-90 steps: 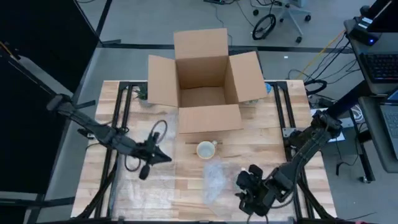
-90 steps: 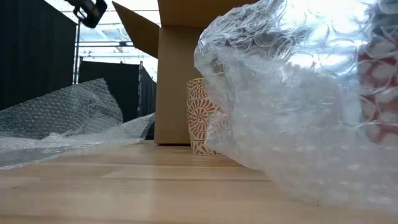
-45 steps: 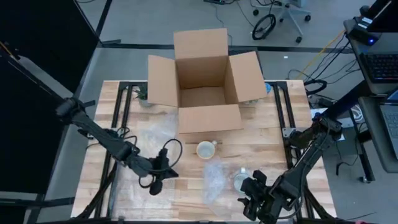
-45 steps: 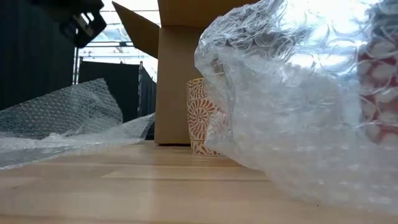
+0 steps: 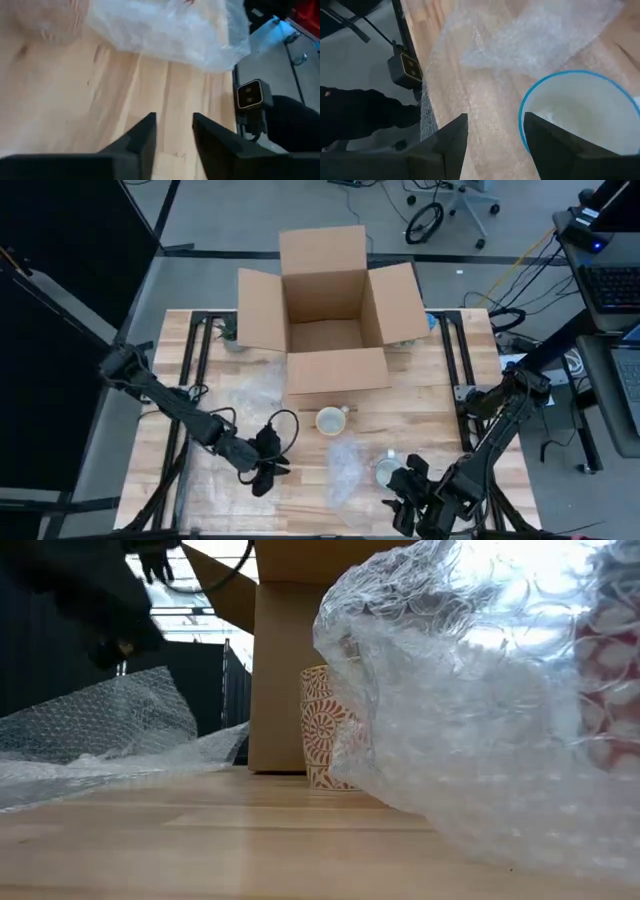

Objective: Wrap mug
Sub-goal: Wrap the red mug with bubble wrap

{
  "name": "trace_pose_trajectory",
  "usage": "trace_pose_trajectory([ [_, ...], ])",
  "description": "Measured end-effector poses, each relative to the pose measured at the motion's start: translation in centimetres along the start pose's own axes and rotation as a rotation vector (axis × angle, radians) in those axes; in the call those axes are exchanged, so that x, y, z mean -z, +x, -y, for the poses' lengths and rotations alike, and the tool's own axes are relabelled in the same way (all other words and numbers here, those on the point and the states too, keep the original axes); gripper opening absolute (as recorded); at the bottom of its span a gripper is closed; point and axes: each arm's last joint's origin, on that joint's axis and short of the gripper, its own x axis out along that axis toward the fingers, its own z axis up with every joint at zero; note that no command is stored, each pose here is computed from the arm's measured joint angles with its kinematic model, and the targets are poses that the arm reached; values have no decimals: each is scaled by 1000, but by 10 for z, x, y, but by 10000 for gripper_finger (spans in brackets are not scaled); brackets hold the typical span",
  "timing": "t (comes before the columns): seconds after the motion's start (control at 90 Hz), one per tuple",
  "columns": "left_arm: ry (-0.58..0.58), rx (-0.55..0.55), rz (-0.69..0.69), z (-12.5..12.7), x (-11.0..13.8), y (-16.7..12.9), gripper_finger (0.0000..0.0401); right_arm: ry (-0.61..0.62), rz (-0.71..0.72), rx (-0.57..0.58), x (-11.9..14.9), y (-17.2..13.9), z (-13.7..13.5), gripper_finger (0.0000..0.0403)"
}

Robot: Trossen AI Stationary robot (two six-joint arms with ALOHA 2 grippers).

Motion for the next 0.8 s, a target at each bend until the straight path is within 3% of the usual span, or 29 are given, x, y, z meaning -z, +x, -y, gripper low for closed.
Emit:
trace_pose_trajectory([
  [0.2,-72,86,120,5,-3,25,147,-11,36,24,2,5,-1,176],
  [0.522,-65,68,179,20,-31,65,148,-26,27,65,10,21,-2,176],
  [0.8,-116,23,150,6,-39,96,148,-22,31,54,10,21,-4,176],
])
